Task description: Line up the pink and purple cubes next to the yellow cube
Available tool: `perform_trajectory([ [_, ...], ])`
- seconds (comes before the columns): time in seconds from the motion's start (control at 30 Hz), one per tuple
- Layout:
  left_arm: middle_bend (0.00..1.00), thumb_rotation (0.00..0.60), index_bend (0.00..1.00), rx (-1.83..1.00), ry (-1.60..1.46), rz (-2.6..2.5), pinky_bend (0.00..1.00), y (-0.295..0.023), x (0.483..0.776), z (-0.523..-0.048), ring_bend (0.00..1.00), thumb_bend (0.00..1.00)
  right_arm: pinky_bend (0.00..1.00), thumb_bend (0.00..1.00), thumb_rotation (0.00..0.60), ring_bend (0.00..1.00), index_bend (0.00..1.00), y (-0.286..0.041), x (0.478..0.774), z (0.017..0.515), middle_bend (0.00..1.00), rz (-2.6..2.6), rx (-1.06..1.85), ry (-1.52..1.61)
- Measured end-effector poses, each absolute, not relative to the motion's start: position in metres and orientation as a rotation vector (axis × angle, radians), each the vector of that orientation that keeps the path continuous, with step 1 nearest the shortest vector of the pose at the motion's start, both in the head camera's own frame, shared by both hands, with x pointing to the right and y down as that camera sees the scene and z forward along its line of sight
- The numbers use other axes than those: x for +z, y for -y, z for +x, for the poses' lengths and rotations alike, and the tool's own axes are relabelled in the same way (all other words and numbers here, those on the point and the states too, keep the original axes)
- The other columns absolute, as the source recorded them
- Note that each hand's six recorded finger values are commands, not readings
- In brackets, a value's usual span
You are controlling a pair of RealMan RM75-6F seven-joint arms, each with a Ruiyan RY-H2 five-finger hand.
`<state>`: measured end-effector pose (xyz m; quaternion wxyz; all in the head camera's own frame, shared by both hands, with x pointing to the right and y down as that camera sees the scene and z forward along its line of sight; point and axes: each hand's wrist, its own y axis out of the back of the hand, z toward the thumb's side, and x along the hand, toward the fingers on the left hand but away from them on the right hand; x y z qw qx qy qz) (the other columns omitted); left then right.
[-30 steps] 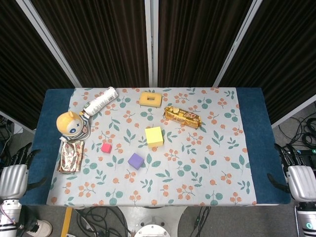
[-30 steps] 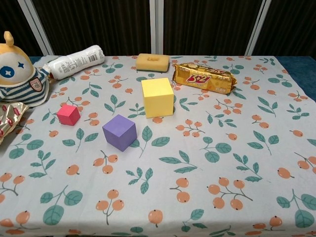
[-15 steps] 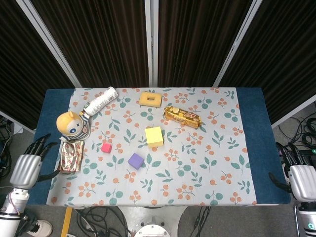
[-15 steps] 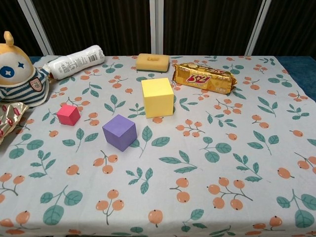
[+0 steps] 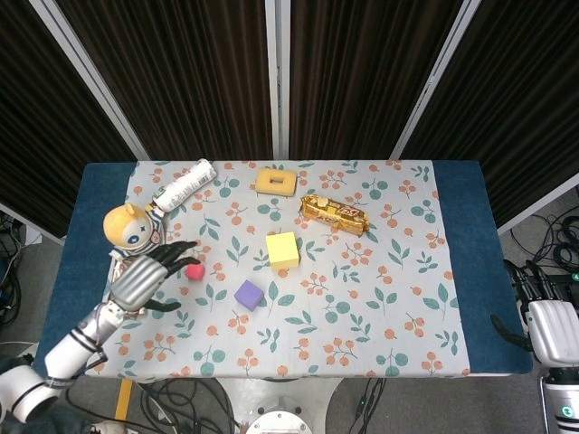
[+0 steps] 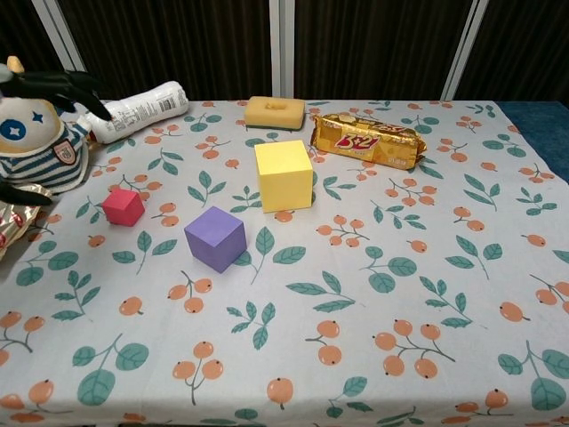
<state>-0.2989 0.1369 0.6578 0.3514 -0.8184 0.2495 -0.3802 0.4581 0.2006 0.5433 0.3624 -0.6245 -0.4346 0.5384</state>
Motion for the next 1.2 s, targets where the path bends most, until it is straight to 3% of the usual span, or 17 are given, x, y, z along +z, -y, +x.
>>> perform_trajectory([
  [0.4,0.17,0.6,0.29,-1.008,-0.401,-2.175,0.15,-0.133,0.712,-0.221,0.11,0.17,0.13,0.17,0.6,0.03,0.04,-0.202,0.543,0.464,0.16,-1.601,1.404,1.13],
  [1.1,0.17,0.6,0.39,-1.094,-0.395,-2.22,0.15,-0.137,0.742,-0.179,0.11,0.24,0.13,0.17,0.6,0.03,0.04,-0.205,0.543,0.47,0.16,-1.599,1.416,1.142],
  [1.2,0.17,0.6,0.44,-1.11,-0.403,-2.214,0.15,-0.136,0.745,-0.179,0.11,0.24,0.13,0.17,0.6,0.03,0.04,-0.206,0.544,0.471,0.16,-1.6,1.416,1.144],
])
